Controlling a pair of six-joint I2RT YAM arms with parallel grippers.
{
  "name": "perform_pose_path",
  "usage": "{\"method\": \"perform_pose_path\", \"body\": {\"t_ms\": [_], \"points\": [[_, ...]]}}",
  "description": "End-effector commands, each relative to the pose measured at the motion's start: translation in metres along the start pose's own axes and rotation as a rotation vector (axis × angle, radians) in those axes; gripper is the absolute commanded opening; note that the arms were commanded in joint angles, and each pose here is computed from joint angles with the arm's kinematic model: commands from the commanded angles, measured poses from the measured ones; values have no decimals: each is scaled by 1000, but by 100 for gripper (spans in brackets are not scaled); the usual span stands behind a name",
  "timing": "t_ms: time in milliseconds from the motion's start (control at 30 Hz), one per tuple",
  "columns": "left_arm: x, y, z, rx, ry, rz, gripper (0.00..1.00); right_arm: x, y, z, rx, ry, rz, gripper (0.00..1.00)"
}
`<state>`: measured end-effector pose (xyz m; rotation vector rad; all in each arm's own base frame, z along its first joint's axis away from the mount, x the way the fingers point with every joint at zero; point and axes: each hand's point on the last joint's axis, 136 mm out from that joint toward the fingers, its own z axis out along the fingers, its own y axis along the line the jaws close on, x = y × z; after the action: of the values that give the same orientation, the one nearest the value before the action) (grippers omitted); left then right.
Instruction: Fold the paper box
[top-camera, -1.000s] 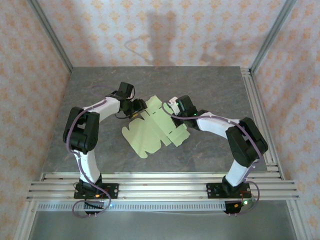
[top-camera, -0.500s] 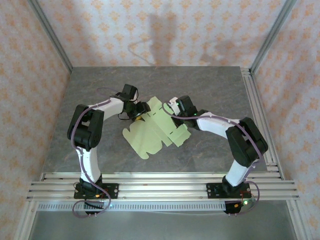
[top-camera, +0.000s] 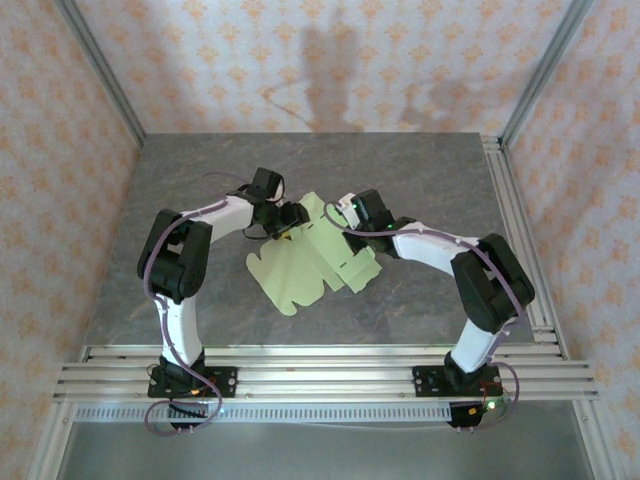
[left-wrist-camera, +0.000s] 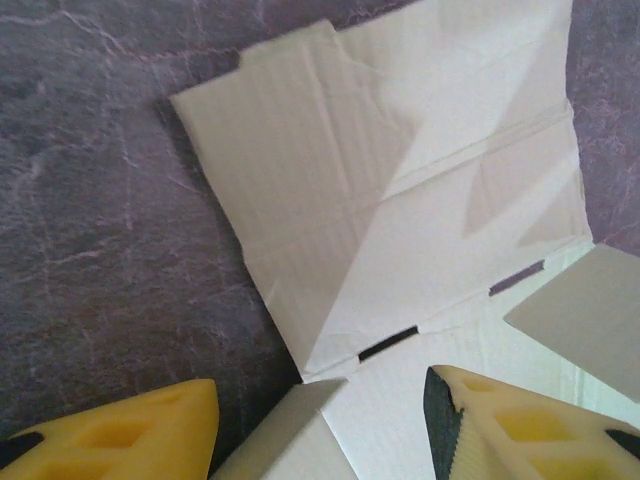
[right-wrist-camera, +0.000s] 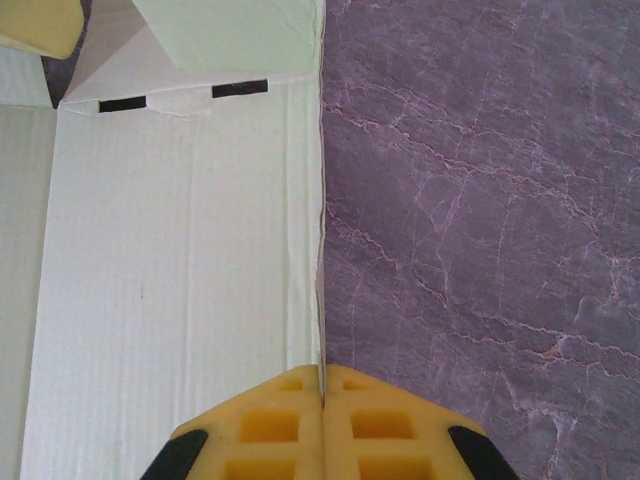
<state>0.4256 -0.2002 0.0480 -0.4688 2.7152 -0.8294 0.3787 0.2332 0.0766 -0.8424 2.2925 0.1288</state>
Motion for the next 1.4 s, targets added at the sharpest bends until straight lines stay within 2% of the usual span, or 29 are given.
{"method": "perform_pose_path", "body": {"t_ms": [0, 267, 367, 600, 833, 1100, 1367], "points": [[1, -30, -13, 65, -19, 56, 57, -5, -5, 2, 24, 6, -14, 0], [5, -48, -25, 94, -48, 113, 61, -3, -10, 6, 54, 38, -18, 0], [9, -47, -24, 85, -24, 116, 60, -3, -11, 6, 57, 40, -17, 0], [28, -20, 7, 26, 79, 55, 54, -3, -12, 8, 66, 51, -5, 0], [39, -6, 17, -4, 96, 33, 51, -1, -16, 11, 90, 84, 12, 0], [37, 26, 33, -139, 87, -21, 50, -1, -11, 12, 84, 81, -15, 0], [20, -14, 4, -30, 23, 21, 51, 1, -10, 8, 87, 75, -22, 0]]}}
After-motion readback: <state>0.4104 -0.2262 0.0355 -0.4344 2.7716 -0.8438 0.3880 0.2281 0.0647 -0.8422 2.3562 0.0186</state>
